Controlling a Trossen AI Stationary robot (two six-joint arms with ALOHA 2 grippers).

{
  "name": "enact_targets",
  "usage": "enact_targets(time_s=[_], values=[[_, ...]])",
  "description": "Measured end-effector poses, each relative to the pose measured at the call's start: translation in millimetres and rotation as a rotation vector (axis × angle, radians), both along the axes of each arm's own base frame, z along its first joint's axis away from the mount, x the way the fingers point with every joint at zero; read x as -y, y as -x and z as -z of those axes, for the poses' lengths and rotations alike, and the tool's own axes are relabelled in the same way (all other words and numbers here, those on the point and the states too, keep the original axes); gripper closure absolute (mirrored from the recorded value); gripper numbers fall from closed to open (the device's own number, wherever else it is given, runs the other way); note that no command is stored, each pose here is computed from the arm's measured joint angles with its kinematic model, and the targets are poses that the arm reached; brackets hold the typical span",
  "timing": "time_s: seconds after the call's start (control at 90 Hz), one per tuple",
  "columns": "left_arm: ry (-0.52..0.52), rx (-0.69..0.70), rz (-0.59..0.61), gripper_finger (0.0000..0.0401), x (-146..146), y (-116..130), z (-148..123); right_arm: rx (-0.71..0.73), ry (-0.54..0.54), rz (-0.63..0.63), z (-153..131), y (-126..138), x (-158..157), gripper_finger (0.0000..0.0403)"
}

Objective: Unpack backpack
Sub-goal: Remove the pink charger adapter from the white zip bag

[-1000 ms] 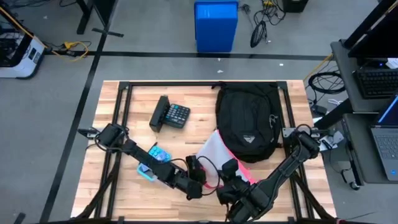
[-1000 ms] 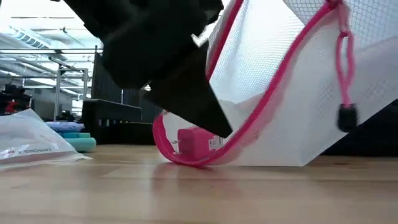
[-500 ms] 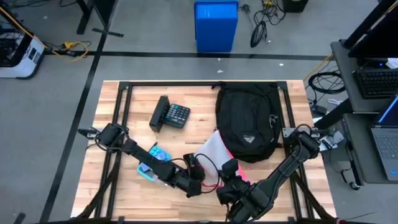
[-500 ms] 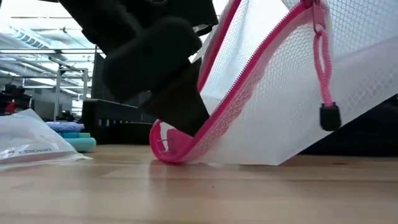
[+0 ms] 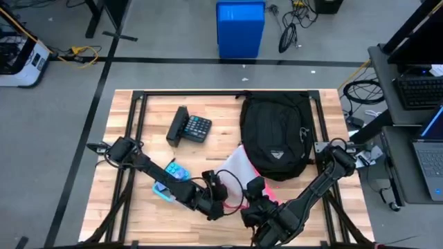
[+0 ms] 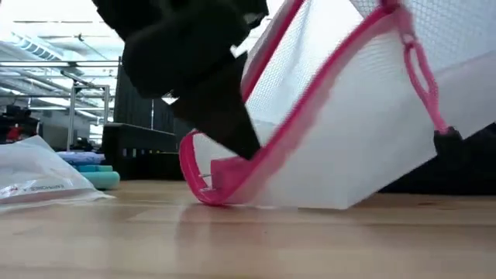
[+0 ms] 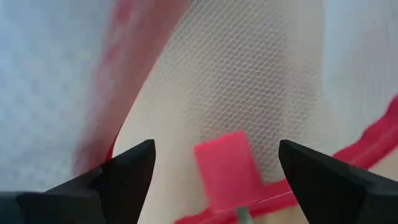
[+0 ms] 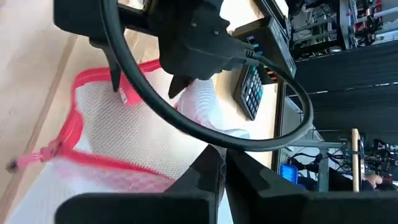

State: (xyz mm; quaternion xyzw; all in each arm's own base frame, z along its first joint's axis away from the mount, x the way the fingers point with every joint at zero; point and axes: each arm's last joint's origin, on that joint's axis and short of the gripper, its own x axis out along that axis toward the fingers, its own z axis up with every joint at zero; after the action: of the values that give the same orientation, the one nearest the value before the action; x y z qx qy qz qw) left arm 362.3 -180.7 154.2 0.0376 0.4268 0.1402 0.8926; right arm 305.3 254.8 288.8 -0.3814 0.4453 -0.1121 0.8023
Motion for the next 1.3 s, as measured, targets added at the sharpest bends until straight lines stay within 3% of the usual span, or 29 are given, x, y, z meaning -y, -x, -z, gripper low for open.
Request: enact_targets(time_s=[0.322,0.667,0.933,1.3], values=[[0.134,0.008,-0.018,0.0073,2.2,-1.7,1.6,-0.001,-0.002,0.000,-0.1,0.1,0.0,0.0403],[0.147,0.012,-0.022,0.0073,0.1,-2.6,3.5,-0.001,-0.002,-0.001,-0.1,0.2,-0.2,0.0403],[0.168,-0.024,-0.023,0.0075,-4.0,-10.5,25.4,-0.001,-0.002,0.000,-0.1,0.1,0.0,0.0403],[0.146,-0.020,-0.013,0.0178,-8.2,-14.6,28.8,0.001,-0.001,0.000,-0.2,0.0,-0.1,0.0403]])
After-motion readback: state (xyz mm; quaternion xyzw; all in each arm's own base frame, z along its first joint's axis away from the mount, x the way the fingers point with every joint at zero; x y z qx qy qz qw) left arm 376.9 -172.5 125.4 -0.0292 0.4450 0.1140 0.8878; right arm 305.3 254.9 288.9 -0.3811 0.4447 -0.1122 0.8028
